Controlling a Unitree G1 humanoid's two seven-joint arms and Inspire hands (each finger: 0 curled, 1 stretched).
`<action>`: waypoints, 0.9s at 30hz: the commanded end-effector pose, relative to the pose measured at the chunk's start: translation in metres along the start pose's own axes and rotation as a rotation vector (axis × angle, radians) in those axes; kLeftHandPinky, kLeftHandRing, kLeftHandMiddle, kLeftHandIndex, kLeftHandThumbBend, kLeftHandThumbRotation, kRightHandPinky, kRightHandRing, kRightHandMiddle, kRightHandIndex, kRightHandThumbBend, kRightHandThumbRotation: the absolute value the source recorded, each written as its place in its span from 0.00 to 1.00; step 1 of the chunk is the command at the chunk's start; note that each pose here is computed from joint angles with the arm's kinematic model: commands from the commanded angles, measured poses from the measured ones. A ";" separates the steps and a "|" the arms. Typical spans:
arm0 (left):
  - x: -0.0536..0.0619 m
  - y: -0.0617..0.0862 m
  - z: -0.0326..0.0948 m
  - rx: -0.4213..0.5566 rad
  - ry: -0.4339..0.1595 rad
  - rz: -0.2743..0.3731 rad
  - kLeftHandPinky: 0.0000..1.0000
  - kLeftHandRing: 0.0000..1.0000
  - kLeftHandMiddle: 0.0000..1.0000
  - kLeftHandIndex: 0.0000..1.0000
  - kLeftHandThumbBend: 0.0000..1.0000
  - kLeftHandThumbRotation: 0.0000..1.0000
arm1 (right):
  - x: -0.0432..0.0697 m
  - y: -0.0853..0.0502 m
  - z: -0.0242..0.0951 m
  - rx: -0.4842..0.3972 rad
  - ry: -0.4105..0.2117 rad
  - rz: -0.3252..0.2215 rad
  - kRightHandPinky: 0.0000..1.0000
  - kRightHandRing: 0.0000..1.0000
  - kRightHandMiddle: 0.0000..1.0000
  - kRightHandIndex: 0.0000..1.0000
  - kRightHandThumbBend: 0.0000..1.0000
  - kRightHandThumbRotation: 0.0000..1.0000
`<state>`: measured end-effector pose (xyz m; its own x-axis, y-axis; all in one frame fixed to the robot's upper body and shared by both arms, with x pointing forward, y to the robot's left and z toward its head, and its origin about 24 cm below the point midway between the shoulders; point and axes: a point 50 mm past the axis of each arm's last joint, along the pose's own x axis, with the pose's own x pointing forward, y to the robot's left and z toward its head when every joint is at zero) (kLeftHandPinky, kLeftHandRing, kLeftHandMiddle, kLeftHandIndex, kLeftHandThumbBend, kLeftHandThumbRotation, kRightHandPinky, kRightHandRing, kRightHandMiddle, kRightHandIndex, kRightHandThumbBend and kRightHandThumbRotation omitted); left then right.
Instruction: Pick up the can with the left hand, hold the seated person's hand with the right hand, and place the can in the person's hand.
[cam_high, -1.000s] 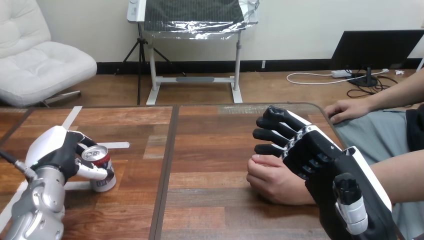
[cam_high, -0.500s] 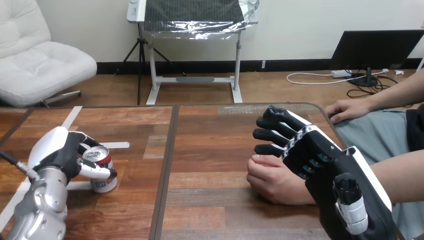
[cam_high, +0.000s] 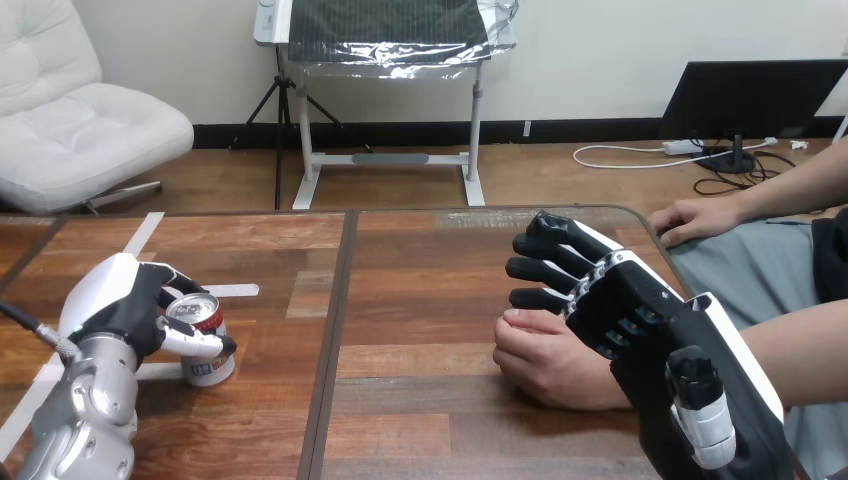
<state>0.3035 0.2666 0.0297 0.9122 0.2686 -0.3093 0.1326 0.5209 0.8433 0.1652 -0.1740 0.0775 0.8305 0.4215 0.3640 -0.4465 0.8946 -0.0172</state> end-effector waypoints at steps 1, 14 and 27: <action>0.006 0.025 0.027 -0.026 -0.086 0.086 0.45 0.53 0.59 0.63 0.73 0.00 | 0.010 -0.002 0.011 -0.027 -0.064 0.016 0.78 0.84 0.86 0.86 0.96 0.86; 0.007 0.024 0.026 -0.018 -0.090 0.095 0.36 0.44 0.51 0.56 0.72 0.00 | 0.011 -0.002 0.012 -0.024 -0.063 0.016 0.78 0.84 0.86 0.86 0.96 0.86; 0.006 0.023 0.027 0.002 -0.105 0.102 0.19 0.28 0.38 0.50 0.71 0.00 | 0.011 -0.002 0.011 -0.023 -0.061 0.015 0.78 0.84 0.85 0.86 0.95 0.87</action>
<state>0.3043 0.2651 0.0309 0.9228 0.2592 -0.2849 0.1172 0.5156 0.8488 0.1654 -0.1741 0.0773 0.8334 0.4179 0.3617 -0.4433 0.8962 -0.0141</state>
